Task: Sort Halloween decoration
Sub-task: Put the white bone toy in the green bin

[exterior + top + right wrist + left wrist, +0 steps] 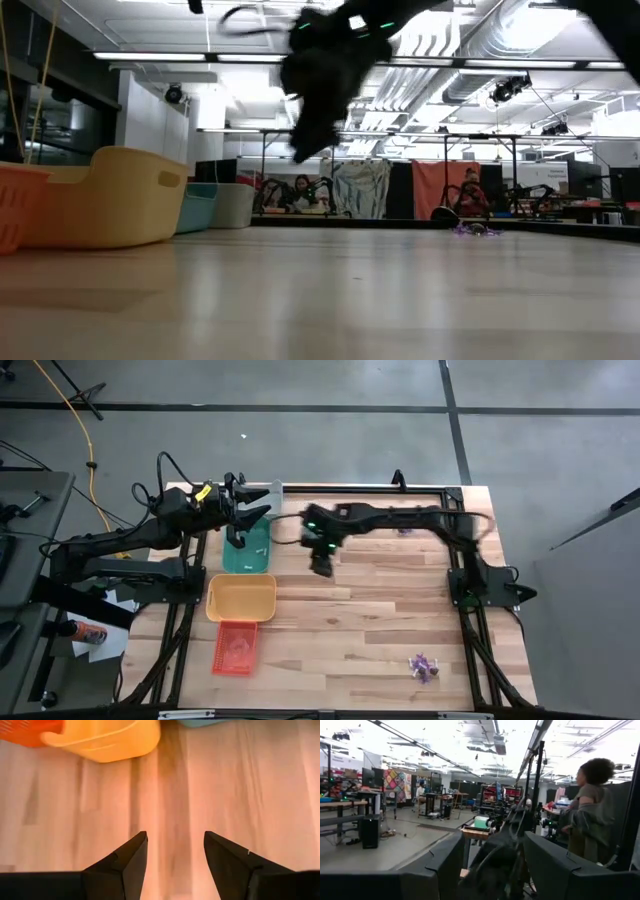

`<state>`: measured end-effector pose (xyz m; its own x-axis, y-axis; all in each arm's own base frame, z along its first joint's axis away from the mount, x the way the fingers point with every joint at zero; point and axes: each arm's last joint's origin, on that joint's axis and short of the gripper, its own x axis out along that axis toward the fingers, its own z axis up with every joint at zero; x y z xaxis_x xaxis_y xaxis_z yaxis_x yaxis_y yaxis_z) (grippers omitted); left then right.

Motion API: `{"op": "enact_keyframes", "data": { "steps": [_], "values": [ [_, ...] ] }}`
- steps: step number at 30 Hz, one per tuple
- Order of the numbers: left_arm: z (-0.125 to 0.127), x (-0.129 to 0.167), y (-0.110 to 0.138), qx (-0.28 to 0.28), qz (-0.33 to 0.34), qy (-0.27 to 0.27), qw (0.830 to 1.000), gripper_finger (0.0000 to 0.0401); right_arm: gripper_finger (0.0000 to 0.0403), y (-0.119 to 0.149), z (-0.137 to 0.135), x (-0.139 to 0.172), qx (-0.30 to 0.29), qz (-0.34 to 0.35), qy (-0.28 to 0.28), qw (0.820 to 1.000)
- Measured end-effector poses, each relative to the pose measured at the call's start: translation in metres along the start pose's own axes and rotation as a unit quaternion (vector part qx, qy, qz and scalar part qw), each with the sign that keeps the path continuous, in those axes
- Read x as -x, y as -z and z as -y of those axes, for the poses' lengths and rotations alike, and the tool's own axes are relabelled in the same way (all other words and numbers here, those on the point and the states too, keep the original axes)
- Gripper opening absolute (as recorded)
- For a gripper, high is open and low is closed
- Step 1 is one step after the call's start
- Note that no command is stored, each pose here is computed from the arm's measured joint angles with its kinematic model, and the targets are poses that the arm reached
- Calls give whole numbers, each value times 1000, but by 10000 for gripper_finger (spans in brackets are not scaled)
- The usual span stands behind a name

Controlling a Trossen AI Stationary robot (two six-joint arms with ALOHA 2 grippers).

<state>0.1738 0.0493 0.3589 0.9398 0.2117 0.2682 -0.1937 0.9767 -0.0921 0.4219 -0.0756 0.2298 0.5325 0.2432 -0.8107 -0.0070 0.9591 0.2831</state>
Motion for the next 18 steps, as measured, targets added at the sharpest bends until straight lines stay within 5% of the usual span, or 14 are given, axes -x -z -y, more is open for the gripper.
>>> {"op": "enact_keyframes", "data": {
  "steps": [5, 10, 18],
  "values": [
    [0, 0, 4, 25, -20, -1, 999, 193, 188, 66, -37, 37, -66, 84, 14, 994],
    [-2, -3, 15, 69, -64, -9, 996, 193, 188, 118, -81, 73, -111, 231, 37, 966],
    [6, -20, 41, 161, -124, -4, 979, 193, 188, 150, -111, 100, -81, 352, 16, 932]
  ]
}}
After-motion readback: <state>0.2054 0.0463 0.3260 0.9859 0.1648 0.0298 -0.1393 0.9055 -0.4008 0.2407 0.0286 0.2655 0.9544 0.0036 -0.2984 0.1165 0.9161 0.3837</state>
